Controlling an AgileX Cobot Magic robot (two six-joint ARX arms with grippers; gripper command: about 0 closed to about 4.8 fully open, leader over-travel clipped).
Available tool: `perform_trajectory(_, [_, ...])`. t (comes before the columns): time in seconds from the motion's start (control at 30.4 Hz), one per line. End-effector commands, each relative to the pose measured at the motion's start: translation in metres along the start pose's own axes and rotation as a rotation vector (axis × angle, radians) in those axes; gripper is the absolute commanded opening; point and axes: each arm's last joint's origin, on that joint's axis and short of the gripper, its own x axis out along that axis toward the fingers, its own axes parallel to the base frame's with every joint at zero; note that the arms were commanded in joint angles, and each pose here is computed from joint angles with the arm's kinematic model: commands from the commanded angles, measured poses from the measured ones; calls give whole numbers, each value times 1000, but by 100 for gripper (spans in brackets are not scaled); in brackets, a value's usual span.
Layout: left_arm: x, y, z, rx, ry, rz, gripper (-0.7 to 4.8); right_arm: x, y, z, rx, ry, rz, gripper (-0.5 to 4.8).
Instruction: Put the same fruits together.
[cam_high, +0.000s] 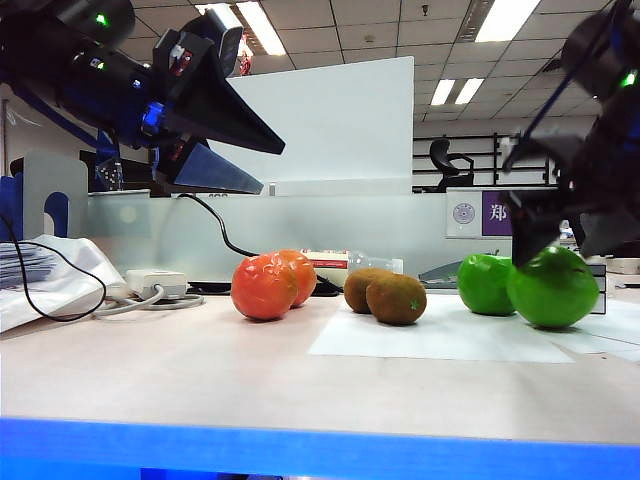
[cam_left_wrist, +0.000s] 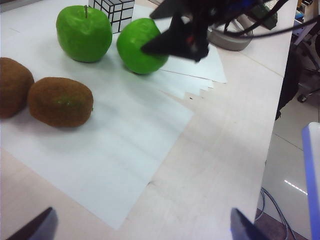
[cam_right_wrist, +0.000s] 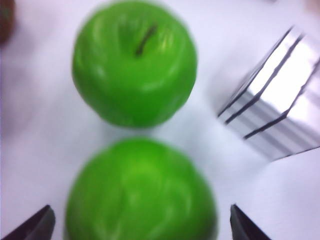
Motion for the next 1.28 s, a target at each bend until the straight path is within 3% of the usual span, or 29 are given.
perform_trajectory(0.03, [-1,0,2,11,2,32,479,-22,-2,17,6,-131,-20,479])
perform_trajectory(0.39, [-2,0,3,5,2,38,461,-78,0,28,6,-159,-24,479])
perform_trajectory(0.49, [-5,-4,7,9,-17,17,44,-99,3,29,7,-193,26,479])
perform_trajectory(0.56, [-9,-9,11,19,-39,-10,-8,-117,8,29,10,-223,54,479])
perform_trajectory(0.63, [-15,-14,17,22,-52,12,-5,-136,10,27,9,-255,75,479])
perform_trajectory(0.66, [-18,-17,20,30,-58,23,-5,-147,11,26,4,-278,100,411])
perform_trajectory(0.69, [-23,-22,24,44,-67,38,-5,-158,12,25,0,-305,134,302])
perform_trajectory(0.72, [-28,-27,29,59,-77,49,-5,-172,13,23,-10,-346,181,142])
perform_trajectory(0.76, [-35,-33,34,81,-91,75,-5,-185,14,21,-19,-386,215,22])
perform_trajectory(0.82, [-51,-48,45,128,-123,138,-5,-214,14,17,-31,-486,244,-8])
perform_trajectory(1.02, [-106,-104,72,244,-271,327,-5,-295,14,-13,-21,-779,256,-8])
perform_trajectory(1.15, [-142,-146,77,338,-381,437,-5,-336,16,-42,-9,-926,278,-8])
perform_trajectory(1.28, [-171,-183,71,379,-447,536,-5,-365,18,-71,-4,-1039,280,-8])
